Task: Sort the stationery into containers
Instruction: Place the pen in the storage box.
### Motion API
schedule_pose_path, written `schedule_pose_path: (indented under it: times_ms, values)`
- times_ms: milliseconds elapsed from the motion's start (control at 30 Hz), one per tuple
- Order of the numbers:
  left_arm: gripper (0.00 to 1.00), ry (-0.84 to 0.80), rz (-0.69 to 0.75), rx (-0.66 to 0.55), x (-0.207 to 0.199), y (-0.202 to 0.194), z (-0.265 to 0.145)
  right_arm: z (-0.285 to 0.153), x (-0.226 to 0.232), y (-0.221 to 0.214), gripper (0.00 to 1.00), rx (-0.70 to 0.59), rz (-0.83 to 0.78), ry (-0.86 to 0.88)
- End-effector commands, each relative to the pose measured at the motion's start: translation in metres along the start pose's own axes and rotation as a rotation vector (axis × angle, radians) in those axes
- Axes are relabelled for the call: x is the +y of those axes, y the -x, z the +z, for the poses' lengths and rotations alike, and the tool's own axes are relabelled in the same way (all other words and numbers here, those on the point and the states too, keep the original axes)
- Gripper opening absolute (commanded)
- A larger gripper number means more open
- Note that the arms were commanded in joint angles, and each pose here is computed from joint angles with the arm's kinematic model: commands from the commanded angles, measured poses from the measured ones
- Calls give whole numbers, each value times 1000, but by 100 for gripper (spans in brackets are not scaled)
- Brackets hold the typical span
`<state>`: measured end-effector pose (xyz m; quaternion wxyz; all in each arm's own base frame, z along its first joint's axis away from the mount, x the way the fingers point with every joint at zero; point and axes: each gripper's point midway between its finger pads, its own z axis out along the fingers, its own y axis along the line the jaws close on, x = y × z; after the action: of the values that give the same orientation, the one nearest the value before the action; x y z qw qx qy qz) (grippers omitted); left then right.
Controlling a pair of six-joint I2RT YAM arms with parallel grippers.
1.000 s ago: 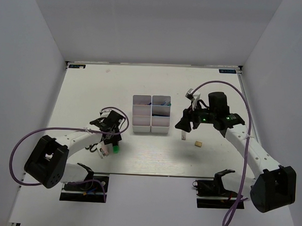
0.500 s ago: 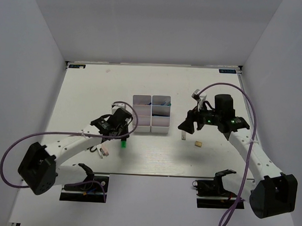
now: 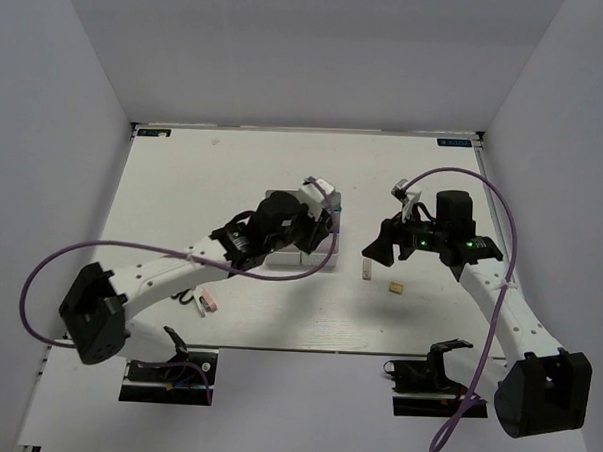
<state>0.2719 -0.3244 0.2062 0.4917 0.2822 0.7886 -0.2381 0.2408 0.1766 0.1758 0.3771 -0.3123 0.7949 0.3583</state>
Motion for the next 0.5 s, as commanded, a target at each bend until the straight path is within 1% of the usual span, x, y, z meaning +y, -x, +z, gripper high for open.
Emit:
schedule_pose_path:
  times_ms: [0,33,100,167,233,400,467]
  values:
    - [0,-226,210,-128,-26,46,24,-3,-8,2,75,-19,-17,-19]
    - [0,-324,227,-161,-36,67,21,-4,-8,4,75,-24,-16,-22]
    - [0,-373,218,-86,-28,48,36,-5,-10,3,75,-26,-13,-22]
    - [0,-423,251,-96,-29,45,40,-5,-9,2,75,-27,-11,-14]
    - [0,-404,254,-106,-19,42,49,-6,-12,0,75,-30,-2,-19]
    - [0,-392,245,-61,-2,19,65,-8,-14,0,76,-36,7,-19]
    - [0,-380,243,-78,5,18,70,-9,-15,1,76,-41,9,-18]
